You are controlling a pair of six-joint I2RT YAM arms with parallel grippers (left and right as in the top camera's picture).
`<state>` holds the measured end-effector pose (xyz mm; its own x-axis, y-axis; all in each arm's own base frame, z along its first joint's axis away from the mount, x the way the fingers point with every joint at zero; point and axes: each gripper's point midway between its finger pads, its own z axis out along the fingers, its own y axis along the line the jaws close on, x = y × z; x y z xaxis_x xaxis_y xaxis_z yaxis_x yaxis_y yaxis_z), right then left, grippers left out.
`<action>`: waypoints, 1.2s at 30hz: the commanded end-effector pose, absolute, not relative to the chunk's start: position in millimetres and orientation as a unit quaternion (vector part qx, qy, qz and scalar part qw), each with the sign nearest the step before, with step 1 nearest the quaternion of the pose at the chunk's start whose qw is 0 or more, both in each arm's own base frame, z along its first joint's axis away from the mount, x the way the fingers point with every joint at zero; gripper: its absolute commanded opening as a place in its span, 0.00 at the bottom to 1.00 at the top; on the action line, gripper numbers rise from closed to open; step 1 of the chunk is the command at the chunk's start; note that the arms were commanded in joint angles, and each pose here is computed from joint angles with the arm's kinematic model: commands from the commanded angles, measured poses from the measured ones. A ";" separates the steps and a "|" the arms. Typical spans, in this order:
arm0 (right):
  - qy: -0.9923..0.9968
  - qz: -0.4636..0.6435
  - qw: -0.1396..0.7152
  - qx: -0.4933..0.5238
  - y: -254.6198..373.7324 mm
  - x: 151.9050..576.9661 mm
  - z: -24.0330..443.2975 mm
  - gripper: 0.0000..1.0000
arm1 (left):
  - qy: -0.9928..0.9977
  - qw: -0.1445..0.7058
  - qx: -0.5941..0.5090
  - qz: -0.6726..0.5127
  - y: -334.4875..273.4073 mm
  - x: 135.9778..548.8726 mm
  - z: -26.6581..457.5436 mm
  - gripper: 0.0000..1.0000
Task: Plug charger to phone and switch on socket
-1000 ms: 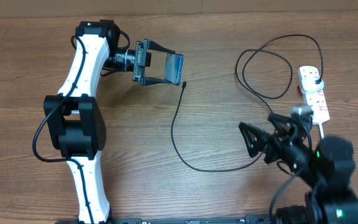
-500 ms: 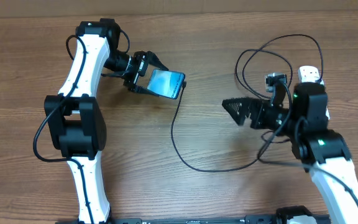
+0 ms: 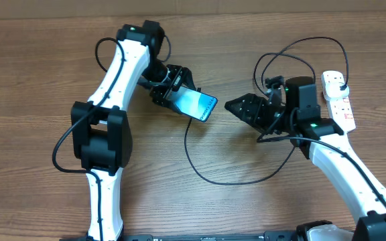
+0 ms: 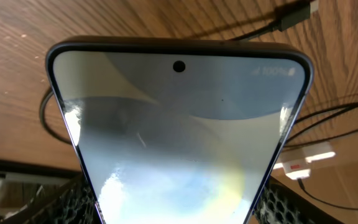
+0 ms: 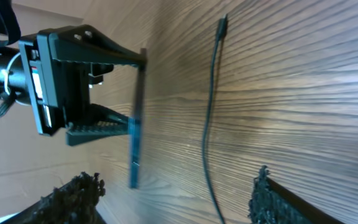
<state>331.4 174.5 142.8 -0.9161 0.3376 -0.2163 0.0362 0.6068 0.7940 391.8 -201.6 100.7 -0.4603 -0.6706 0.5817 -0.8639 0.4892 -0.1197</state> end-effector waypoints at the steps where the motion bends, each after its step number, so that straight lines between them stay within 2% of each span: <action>1: 0.881 0.426 0.170 0.118 192.1 337.8 140.8 0.78 | -0.835 0.224 0.461 0.203 -214.9 393.9 105.3 0.49; 9: 0.894 0.392 0.172 0.135 212.4 341.2 119.0 0.73 | -0.840 0.230 0.448 0.202 -229.4 386.1 106.1 0.49; 24: 0.882 0.390 0.218 0.147 232.1 352.8 128.5 0.61 | -0.842 0.243 0.441 0.195 -237.1 376.2 107.4 0.50; 28: 0.880 0.392 0.216 0.158 231.9 353.8 129.1 0.55 | -0.842 0.248 0.436 0.201 -240.2 375.1 109.0 0.53; 36: 0.881 0.389 0.215 0.161 232.4 356.0 123.0 0.49 | -0.840 0.251 0.435 0.204 -241.3 374.7 109.9 0.53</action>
<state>348.1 229.7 120.6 -0.8639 0.4410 -0.2433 0.1171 0.6457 0.7546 373.7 -231.6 99.0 -0.4986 -0.6525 0.5707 -0.8307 0.5478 -0.0993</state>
